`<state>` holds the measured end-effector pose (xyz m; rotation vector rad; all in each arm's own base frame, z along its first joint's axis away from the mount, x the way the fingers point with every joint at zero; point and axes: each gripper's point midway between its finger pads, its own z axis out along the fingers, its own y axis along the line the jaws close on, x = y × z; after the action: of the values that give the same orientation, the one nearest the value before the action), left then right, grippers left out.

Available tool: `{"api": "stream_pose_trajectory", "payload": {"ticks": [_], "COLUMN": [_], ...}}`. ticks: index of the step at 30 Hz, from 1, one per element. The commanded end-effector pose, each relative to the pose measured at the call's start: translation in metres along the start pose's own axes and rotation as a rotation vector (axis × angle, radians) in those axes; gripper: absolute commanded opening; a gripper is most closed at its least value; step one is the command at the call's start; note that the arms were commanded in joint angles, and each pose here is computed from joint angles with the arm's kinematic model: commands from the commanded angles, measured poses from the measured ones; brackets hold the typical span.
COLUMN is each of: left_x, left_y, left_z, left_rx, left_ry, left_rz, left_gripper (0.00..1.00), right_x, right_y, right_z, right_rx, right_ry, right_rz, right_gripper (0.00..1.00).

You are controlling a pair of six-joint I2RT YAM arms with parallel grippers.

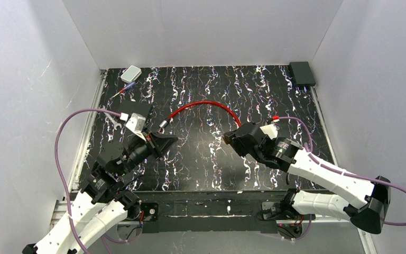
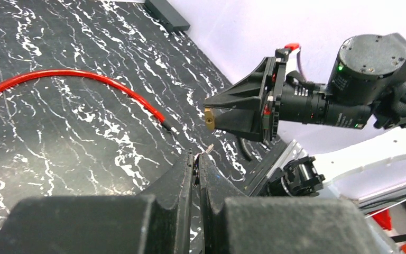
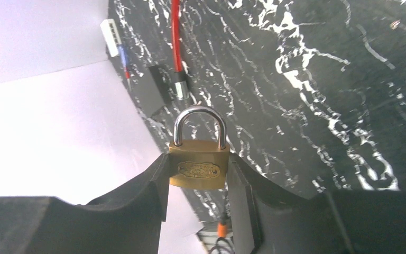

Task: Unlock with the key

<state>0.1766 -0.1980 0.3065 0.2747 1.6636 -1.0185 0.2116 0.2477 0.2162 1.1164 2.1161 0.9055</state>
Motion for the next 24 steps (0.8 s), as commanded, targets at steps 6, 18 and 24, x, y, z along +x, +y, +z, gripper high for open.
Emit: {"api": "stream_pose_trajectory", "payload": {"ticks": [6,18,24], "left_x": [-0.024,-0.014,-0.004], "left_y": [-0.013,-0.006,0.001], "left_z": [0.014,0.027,0.024], "left_rx": [0.025,-0.009,-0.026], "left_ry": [-0.073,-0.03,-0.01], "left_rz": [-0.144,-0.191,-0.169], "left_gripper": [0.0,0.0,0.0], "right_x": [0.015,0.048,0.046], "right_y": [0.056,0.067,0.073], "right_z": [-0.018,-0.008,-0.006], "right_rx": [-0.159,-0.249,-0.225], "right_ry": [0.144,0.364,0.336], "right_rz": [0.304,0.373,0.351], "right_gripper": [0.01,0.01,0.01]}}
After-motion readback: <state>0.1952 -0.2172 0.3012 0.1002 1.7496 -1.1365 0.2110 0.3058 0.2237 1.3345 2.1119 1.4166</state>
